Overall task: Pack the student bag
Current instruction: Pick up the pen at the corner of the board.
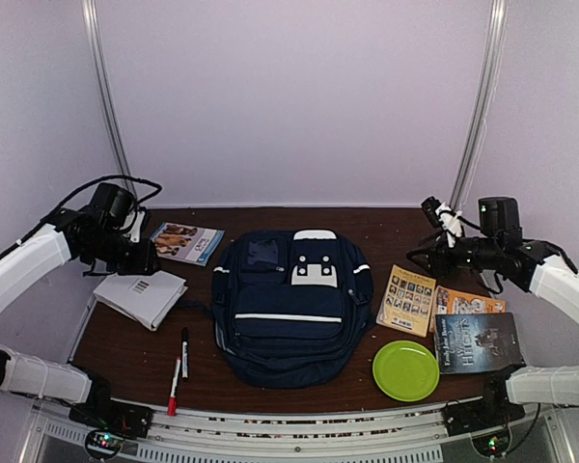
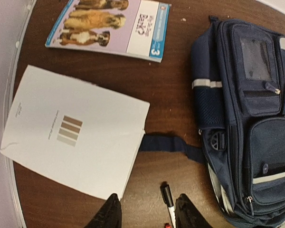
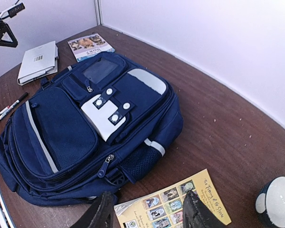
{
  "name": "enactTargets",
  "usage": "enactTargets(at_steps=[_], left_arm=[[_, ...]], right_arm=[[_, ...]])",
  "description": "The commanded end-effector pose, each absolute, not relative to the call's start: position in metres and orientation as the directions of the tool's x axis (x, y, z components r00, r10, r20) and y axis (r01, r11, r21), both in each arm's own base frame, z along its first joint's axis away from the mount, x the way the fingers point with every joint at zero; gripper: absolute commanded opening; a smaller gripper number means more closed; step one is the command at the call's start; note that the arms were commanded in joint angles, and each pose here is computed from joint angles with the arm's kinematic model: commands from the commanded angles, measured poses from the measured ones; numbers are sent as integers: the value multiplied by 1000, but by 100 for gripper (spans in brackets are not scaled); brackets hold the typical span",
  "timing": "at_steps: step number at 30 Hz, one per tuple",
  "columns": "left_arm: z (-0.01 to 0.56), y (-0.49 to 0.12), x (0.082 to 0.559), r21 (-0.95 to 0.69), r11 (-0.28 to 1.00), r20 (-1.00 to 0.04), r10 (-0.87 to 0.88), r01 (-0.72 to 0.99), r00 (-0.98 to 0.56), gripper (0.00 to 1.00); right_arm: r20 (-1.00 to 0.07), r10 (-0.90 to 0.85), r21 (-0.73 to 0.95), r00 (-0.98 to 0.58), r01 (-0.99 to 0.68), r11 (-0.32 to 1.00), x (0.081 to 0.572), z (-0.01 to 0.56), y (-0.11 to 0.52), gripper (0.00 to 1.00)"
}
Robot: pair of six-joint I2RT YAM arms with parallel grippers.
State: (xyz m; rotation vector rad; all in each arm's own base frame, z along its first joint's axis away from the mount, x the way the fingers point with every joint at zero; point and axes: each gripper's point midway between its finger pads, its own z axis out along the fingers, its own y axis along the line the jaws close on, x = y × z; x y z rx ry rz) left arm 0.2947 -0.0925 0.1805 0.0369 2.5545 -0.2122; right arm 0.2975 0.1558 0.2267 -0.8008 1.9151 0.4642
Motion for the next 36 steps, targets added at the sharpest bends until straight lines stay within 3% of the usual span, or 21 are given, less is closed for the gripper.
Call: enactTargets(at_steps=[1, 5, 12, 15, 22, 26, 29, 36], left_arm=[[155, -102, 257, -179, 984, -380, -61, 9, -923, 40], [140, -119, 227, -111, 993, -279, 13, 45, -960, 41], [117, -139, 169, -140, 990, -156, 13, 35, -988, 45], [102, -148, 144, -143, 986, -88, 68, 80, -994, 32], [79, -150, 110, -62, 991, 8, 119, 118, -993, 32], [68, -155, 93, -83, 990, 52, 120, 116, -991, 35], [59, -158, 87, -99, 989, 71, 118, 110, -991, 48], [43, -151, 81, -53, 994, 108, 105, 100, -989, 47]], right_arm=[[-917, -328, -84, -226, -696, 714, 299, 247, 153, 50], [-923, -309, -49, -230, -725, 687, 298, 252, 160, 50], [-922, -308, -31, -235, -748, 663, 294, 252, 165, 50], [-921, -308, -21, -240, -758, 652, 295, 253, 168, 50], [-905, -342, -19, -254, -777, 629, 293, 246, 170, 50], [-900, -360, -40, -246, -776, 629, 292, 246, 168, 50], [-896, -369, -46, -246, -776, 629, 292, 244, 167, 50], [-894, -374, -49, -248, -776, 629, 292, 242, 167, 49]])
